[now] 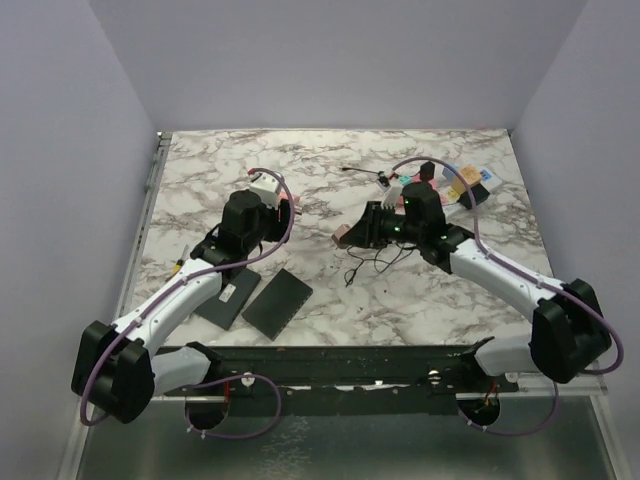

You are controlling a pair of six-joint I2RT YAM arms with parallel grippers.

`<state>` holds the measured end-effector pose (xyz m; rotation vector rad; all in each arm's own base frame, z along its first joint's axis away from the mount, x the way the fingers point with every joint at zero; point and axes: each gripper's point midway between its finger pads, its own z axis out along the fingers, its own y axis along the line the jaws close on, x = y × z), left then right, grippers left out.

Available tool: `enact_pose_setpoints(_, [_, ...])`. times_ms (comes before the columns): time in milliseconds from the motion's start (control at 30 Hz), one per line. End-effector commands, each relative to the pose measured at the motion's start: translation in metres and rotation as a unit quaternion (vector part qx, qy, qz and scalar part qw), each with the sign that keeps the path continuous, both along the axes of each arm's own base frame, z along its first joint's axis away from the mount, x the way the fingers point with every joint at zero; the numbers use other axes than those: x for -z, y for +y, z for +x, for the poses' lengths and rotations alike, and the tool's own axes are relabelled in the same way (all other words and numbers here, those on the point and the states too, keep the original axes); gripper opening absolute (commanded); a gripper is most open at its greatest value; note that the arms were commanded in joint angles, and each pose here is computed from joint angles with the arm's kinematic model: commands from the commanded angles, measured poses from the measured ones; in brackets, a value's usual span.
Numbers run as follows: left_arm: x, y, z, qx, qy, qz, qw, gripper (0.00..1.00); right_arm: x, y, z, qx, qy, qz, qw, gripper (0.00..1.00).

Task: Pull the plug off the socket
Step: Place the plug at the center of the board.

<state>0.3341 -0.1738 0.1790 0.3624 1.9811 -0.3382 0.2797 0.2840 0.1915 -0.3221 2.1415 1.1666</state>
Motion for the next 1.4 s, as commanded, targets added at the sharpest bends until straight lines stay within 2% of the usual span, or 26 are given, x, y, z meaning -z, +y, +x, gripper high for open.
enact_pose_setpoints(0, [-0.032,0.029,0.009,-0.087,-0.05,-0.007,0.995,0.0,0.032,0.015,0.017,0.022,-0.003,-0.032,0.999,0.0])
enact_pose_setpoints(133, [-0.039,0.031,0.006,-0.089,-0.058,-0.018,0.994,0.0,0.052,0.033,0.031,0.008,-0.014,-0.054,0.998,0.0])
enact_pose_setpoints(300, [-0.038,0.024,0.003,-0.078,-0.051,-0.033,0.995,0.0,0.08,0.048,0.051,0.013,0.007,-0.06,0.998,0.01])
enact_pose_setpoints(567, [-0.033,0.013,0.002,-0.06,-0.036,-0.047,0.996,0.0,0.104,0.072,0.083,0.021,0.022,-0.054,0.998,0.1])
enact_pose_setpoints(933, [-0.034,0.011,0.0,-0.052,-0.041,-0.045,0.997,0.0,0.134,0.099,0.096,0.009,0.07,-0.018,0.997,0.22])
enact_pose_setpoints(1167, [-0.033,0.009,0.0,-0.047,-0.04,-0.043,0.997,0.0,0.149,0.106,0.104,0.018,0.075,-0.028,0.997,0.5])
enact_pose_setpoints(1367, [-0.034,0.01,0.0,-0.049,-0.043,-0.04,0.997,0.0,0.152,0.091,0.112,0.057,0.038,-0.076,0.995,0.65])
